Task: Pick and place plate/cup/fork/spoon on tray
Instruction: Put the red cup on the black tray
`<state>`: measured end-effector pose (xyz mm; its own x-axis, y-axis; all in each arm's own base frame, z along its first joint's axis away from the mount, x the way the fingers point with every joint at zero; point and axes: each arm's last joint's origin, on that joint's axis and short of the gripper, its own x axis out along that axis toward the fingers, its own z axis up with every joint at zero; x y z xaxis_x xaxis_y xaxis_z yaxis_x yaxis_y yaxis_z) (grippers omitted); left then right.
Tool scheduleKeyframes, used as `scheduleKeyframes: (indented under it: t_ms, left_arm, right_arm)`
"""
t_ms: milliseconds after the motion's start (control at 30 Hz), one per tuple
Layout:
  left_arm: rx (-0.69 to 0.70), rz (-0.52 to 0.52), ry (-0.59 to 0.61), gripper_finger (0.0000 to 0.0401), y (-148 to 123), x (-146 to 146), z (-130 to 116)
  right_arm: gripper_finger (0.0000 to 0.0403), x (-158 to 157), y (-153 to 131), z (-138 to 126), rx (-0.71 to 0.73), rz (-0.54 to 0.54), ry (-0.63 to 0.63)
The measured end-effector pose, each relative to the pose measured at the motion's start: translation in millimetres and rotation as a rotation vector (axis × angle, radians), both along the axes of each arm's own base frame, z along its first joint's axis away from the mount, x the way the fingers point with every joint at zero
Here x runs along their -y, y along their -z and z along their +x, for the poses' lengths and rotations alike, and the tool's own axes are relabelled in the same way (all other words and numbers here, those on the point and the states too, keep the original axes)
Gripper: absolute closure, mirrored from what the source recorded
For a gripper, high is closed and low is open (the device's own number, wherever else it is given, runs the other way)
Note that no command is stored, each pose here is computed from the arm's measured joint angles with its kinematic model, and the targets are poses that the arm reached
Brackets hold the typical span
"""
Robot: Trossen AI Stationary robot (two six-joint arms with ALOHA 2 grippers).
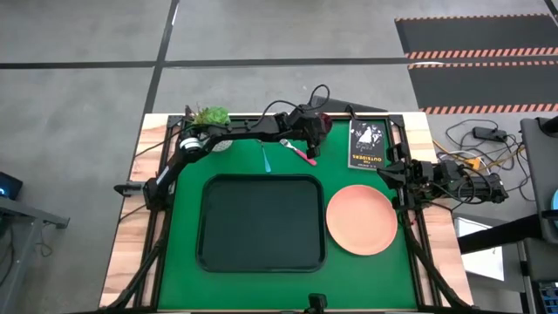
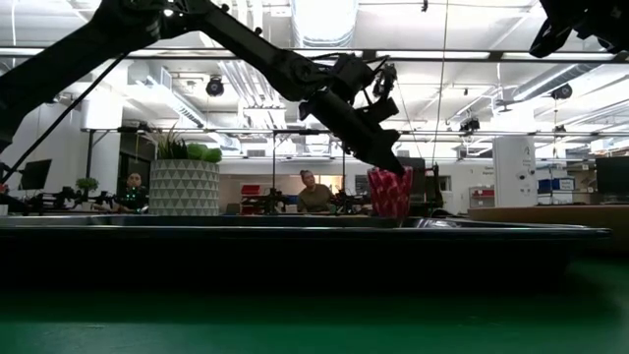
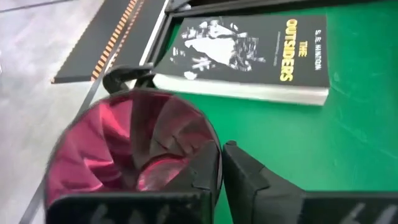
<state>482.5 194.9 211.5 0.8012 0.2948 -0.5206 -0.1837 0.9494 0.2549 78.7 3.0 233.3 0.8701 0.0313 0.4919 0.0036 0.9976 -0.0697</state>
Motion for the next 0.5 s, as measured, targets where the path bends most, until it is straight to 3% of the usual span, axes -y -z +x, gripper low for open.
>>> scheduleKeyframes:
  t_ms: [333,500]
  left_arm:
    - [0.019,0.010,-0.002,0.0400,-9.5,1.0,-1.7]
    - [0.054,0.027,-0.003,0.0400,-26.5,3.5,-4.9]
  right_arm:
    - [0.0394,0.0,0.0,0.0,0.000,0.001,-0.002]
    - [0.0394,0.0,0.0,0.0,0.000,0.001,-0.002]
